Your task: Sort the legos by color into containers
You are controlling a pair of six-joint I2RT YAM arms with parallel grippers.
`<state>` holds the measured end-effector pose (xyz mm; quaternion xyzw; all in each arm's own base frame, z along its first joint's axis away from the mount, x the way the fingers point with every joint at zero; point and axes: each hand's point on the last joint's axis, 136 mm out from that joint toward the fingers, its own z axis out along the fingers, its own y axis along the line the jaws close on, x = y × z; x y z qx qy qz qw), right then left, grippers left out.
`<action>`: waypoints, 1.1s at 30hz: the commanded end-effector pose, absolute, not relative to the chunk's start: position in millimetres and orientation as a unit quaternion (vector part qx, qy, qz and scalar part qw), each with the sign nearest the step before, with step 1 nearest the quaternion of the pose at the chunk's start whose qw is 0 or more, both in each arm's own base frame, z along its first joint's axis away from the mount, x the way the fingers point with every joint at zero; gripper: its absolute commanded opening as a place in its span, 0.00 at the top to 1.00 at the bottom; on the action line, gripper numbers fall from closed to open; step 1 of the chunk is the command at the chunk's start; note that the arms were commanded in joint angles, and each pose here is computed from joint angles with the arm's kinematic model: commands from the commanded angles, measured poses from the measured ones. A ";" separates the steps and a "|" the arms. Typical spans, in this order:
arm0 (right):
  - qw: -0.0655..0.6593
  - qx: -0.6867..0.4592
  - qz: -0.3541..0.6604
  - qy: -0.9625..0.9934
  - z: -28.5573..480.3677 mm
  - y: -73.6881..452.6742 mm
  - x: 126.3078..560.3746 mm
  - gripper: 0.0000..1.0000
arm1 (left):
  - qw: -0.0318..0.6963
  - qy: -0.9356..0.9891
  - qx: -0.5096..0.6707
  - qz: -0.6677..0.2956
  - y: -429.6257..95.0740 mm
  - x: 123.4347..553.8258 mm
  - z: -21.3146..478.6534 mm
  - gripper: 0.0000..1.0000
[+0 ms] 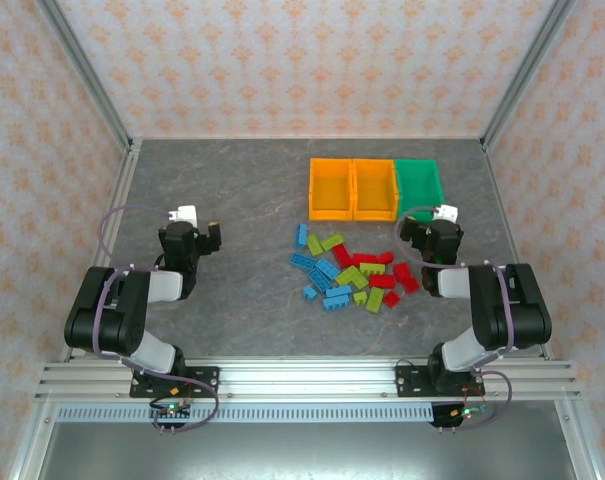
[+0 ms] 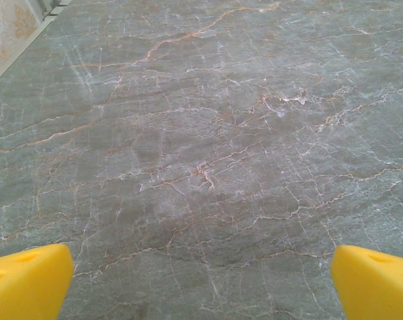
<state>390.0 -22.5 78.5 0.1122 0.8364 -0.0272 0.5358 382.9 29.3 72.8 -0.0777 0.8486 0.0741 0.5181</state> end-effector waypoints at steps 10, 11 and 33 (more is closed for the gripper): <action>0.480 0.306 0.034 0.822 163.4 -31.2 341.5 0.01 | 0.541 0.835 -0.069 0.077 23.2 389.1 116.2 0.00; 0.457 0.317 0.058 0.829 166.3 -21.7 332.7 0.01 | 0.543 0.833 -0.070 0.081 22.8 385.4 124.8 0.00; 0.161 0.212 0.029 0.963 88.4 87.6 312.6 0.06 | 0.401 0.824 0.377 -0.131 -180.9 218.9 268.3 0.00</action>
